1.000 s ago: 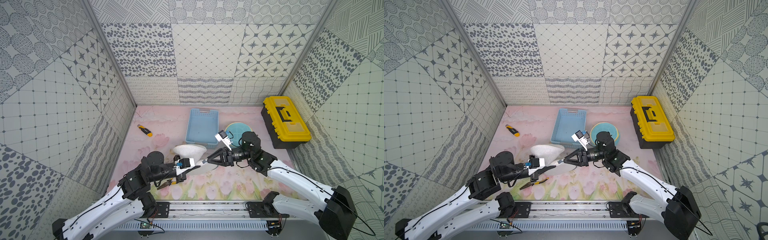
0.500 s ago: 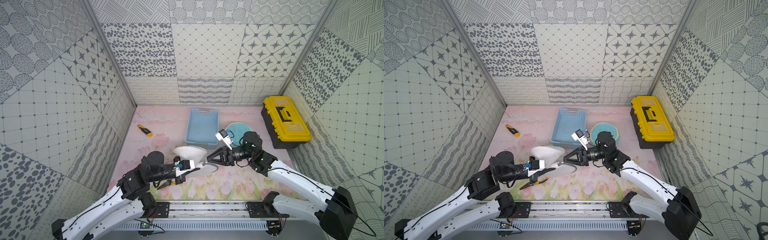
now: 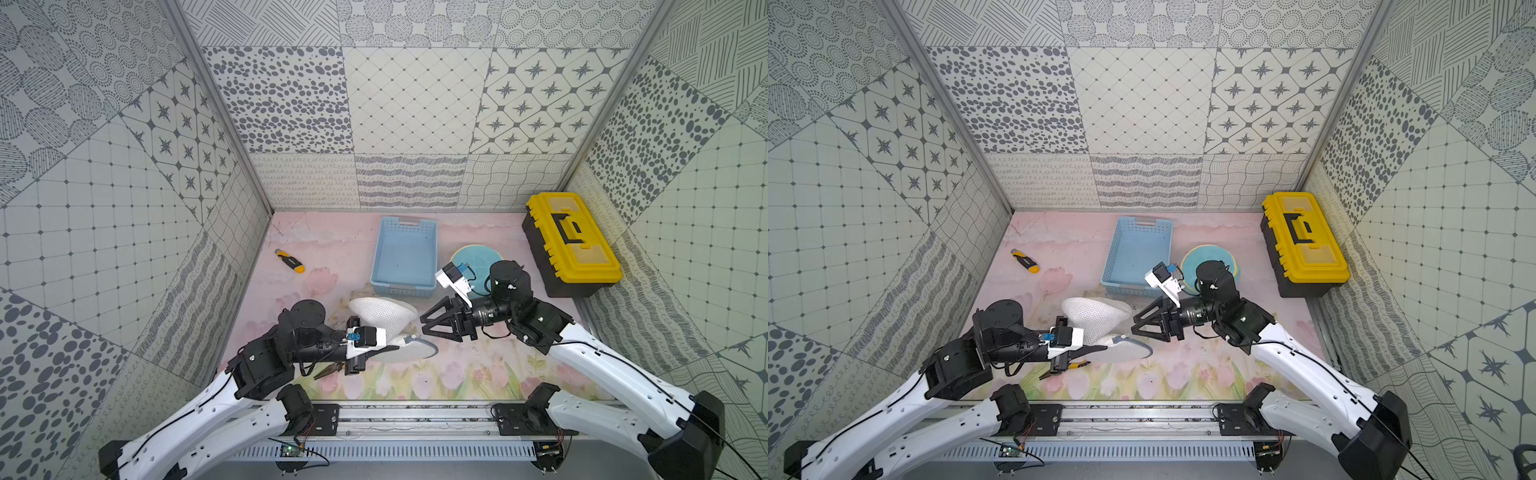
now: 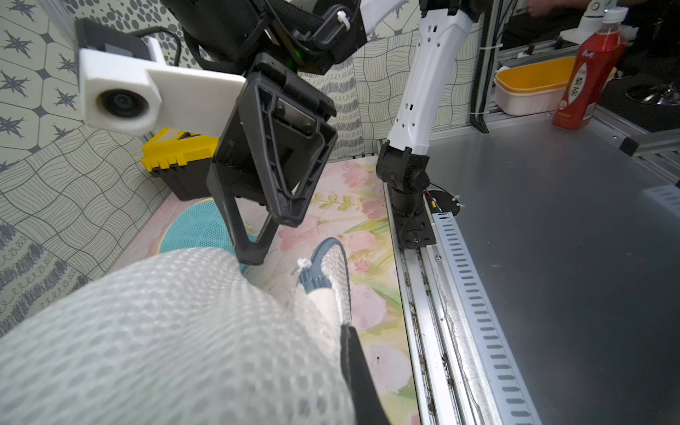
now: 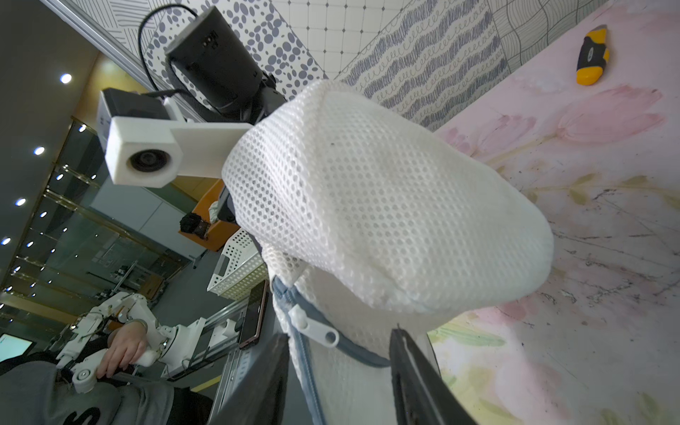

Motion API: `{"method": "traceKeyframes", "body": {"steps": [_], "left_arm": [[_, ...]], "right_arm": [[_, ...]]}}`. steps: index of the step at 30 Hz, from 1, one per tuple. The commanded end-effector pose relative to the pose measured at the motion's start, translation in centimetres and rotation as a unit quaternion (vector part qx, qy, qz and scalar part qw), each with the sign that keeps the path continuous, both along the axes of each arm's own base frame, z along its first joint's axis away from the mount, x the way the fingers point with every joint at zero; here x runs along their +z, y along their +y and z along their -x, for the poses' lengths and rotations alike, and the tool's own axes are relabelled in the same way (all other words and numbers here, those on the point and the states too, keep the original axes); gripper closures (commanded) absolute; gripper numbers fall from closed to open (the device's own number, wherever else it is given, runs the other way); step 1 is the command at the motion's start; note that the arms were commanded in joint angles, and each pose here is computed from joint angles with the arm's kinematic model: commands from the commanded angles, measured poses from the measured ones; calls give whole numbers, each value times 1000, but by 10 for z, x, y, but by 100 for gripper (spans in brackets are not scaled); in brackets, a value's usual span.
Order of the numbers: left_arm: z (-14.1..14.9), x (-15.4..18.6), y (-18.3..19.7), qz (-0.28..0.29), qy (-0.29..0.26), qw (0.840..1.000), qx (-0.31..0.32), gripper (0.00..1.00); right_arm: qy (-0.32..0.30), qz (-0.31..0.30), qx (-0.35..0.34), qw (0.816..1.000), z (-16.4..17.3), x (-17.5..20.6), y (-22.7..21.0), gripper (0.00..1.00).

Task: Turn the laundry bag inside out
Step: Zip the zipper on the laundry bag.

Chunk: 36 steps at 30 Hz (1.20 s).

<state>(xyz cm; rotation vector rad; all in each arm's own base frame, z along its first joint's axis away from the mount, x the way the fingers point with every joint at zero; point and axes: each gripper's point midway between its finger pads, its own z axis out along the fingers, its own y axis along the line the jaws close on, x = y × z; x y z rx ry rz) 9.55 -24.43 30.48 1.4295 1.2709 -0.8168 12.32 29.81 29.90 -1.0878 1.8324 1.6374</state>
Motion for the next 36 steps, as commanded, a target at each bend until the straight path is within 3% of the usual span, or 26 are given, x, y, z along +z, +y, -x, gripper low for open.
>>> {"method": "traceKeyframes", "body": {"steps": [1,11,36], "left_arm": [[19,6,0,8,15,998,-57,100],[19,12,-1,16,23,997,-66,100],[11,13,1,20,18,998,-49,100]], "right_arm": [[-48,-1,23,999,10,10,-3,47],[-62,17,55,996,23,9,10,57],[-69,12,88,994,36,10,17,53]]}}
